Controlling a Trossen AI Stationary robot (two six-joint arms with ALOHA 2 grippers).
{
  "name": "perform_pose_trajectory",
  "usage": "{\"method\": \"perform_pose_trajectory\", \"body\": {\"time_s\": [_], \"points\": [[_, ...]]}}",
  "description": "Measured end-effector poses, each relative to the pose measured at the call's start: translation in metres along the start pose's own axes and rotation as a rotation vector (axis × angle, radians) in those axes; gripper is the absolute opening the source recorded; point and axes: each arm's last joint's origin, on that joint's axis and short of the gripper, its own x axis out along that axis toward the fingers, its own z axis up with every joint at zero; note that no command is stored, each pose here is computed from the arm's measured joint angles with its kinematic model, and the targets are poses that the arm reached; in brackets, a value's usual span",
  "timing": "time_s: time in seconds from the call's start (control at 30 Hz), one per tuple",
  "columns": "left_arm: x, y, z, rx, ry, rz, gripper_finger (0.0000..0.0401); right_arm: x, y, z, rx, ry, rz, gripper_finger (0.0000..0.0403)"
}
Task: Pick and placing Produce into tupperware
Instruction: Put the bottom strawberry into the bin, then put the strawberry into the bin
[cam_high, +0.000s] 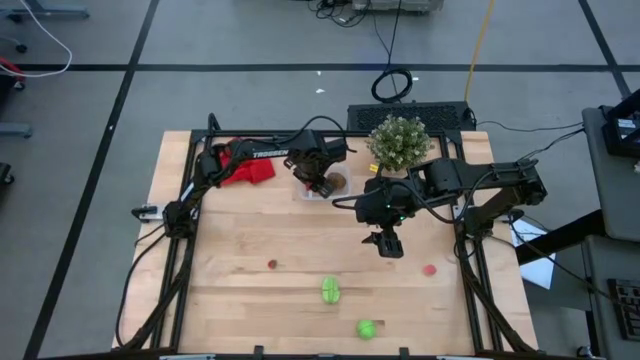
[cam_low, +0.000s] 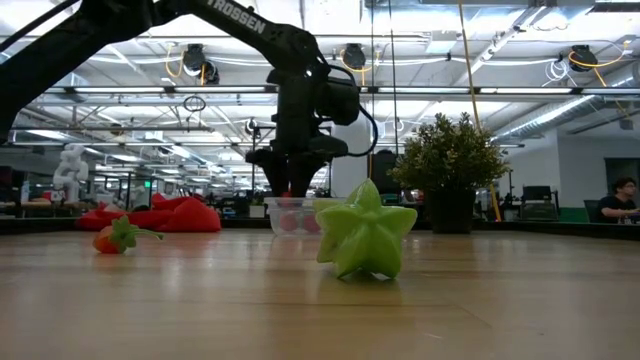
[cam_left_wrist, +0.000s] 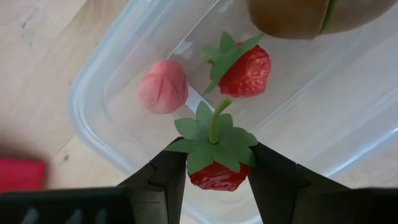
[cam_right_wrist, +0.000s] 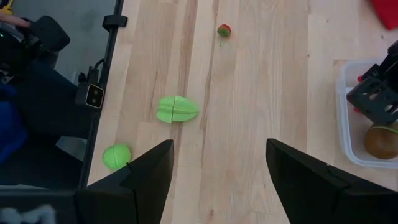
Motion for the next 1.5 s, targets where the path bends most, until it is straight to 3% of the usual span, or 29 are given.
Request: {"method": "perform_pose_trajectory", "body": {"time_s": [0.27,0.63,1.1,1.5], "points": [[0.000,0.000,0.000,0.015,0.001,0.000,0.0150,0.000,0.000,0.000,0.000,0.000,0.000,0.0247],[0.000,0.001,0.000,0.021,-0.013,0.024,0.0190,0.000,0.000,0.000,0.000,0.000,0.000,0.0247],[0.000,0.000,0.000,0.034,-0.014,0.024,0.0191,0.000,0.000,0.000,0.000,0.000,0.000,0.0247],[-0.058,0.007,-0.020,0.079,-0.123,0.038,0.0191,0.000,0.000,0.000,0.005,0.000,0.000,0.0247]]}}
